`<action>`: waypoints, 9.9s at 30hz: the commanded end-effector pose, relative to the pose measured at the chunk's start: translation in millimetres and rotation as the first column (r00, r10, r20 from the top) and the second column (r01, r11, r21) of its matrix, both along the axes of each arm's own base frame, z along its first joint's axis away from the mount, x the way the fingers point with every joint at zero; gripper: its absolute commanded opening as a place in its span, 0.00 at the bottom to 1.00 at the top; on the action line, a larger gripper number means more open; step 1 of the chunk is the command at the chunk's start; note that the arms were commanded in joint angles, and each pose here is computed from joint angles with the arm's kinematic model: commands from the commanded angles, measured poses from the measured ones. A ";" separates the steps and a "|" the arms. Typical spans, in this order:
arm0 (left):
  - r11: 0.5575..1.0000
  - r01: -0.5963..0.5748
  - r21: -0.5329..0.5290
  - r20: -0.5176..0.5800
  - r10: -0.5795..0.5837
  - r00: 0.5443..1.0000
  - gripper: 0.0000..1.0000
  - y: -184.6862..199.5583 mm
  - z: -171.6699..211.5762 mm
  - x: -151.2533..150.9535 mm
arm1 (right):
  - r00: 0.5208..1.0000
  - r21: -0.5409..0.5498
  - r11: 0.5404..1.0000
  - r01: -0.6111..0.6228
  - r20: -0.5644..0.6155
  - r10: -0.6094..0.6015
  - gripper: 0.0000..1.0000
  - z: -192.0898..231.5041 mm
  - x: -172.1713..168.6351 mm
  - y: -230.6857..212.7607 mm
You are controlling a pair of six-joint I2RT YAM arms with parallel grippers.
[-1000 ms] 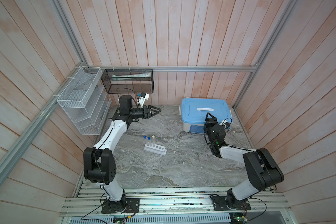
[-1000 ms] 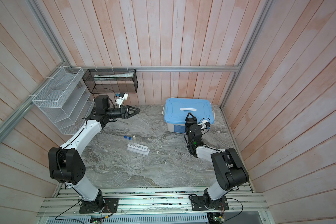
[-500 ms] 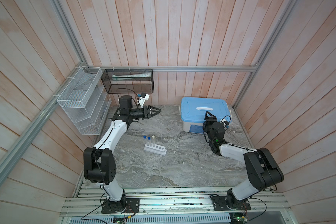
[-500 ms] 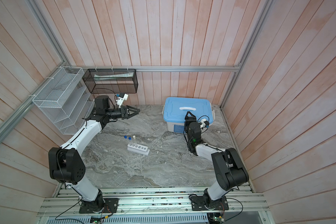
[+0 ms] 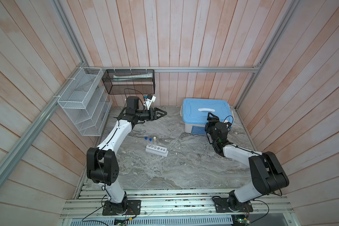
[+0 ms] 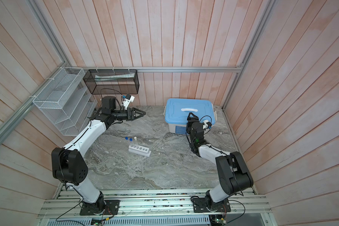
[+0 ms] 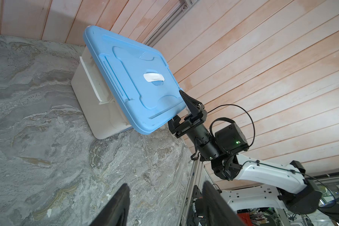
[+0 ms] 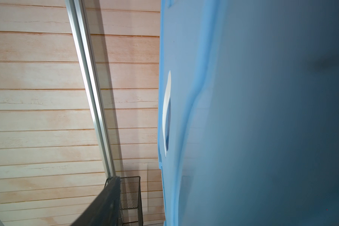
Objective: Organize the chemistry lab equipment
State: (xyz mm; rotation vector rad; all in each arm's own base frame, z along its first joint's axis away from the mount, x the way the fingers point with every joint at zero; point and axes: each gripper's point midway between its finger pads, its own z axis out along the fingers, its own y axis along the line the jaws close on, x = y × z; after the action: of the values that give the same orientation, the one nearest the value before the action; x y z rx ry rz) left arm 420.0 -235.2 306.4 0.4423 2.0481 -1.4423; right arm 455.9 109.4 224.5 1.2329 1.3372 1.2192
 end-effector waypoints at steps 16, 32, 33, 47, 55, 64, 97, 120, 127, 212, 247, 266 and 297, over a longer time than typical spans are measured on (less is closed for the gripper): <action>1.000 0.025 0.011 0.002 -0.025 1.000 0.61 -14.4 -11.6 -5.6 | 0.989 0.055 0.998 -0.002 -0.150 0.010 0.76 -44.9 -6.2 -14.9; 0.999 0.025 0.039 -0.011 -0.024 1.000 0.61 -13.1 -12.9 -6.2 | 0.933 0.179 0.983 0.045 -0.359 0.022 0.91 -63.6 -12.8 -12.4; 0.999 0.024 0.040 -0.012 -0.023 1.000 0.61 -12.9 -13.0 -6.2 | 0.931 0.185 0.982 0.047 -0.364 0.024 0.91 -64.8 -13.9 -13.2; 0.999 0.020 0.043 -0.023 -0.019 1.000 0.61 -11.9 -16.3 -9.1 | 0.923 0.184 0.982 0.050 -0.383 0.025 0.91 -70.3 -19.8 -16.7; 0.999 0.021 0.039 -0.040 -0.020 0.999 0.61 -14.9 -21.8 -7.6 | 0.900 0.192 0.980 0.052 -0.433 0.037 0.91 -100.0 -25.9 -16.9; 0.998 0.024 0.053 -0.053 -0.021 0.998 0.61 -19.6 -25.5 -4.5 | 0.879 0.192 0.980 0.043 -0.474 0.054 0.94 -117.1 -35.3 -20.8; 0.999 0.039 0.031 -0.078 -0.036 0.996 0.60 -70.2 -48.4 16.2 | 0.821 0.026 0.994 -0.104 -0.561 0.101 0.95 -63.1 -22.8 -35.8; 0.999 0.035 0.007 -0.057 -0.035 0.998 0.60 -102.5 -39.2 39.2 | 0.865 -0.054 0.985 -0.162 -0.488 0.115 0.95 -14.5 12.0 -31.4; 0.999 0.046 0.002 -0.065 -0.046 0.997 0.60 -107.4 -42.7 40.1 | 0.867 -0.064 0.984 -0.164 -0.485 0.113 0.95 -4.1 6.8 -32.4; 0.985 -0.070 0.160 -0.104 0.087 0.991 0.61 -156.4 -96.9 108.9 | 0.831 -0.827 0.083 -0.556 -0.550 0.087 0.57 -7.3 113.2 -163.9; 0.975 -0.124 0.183 -0.095 0.143 0.985 0.61 -136.2 -102.5 121.5 | 0.784 -0.783 0.043 -0.620 -0.617 0.065 0.66 -43.0 133.7 -177.7; 0.982 -0.102 0.156 -0.119 0.121 0.985 0.61 -140.2 -110.2 117.2 | 0.766 -0.758 0.114 -0.643 -0.633 0.110 0.58 -55.8 92.4 -164.6; 0.988 -0.087 0.127 -0.122 0.103 0.987 0.61 -141.1 -112.6 112.2 | 0.752 -0.731 0.175 -0.660 -0.641 0.158 0.60 -39.4 29.1 -146.0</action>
State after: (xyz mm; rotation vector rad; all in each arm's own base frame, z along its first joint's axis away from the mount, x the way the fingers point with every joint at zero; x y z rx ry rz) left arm 542.9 -373.1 195.4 0.2776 2.2215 -1.3048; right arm 499.6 -43.2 201.5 0.1401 2.2862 0.1390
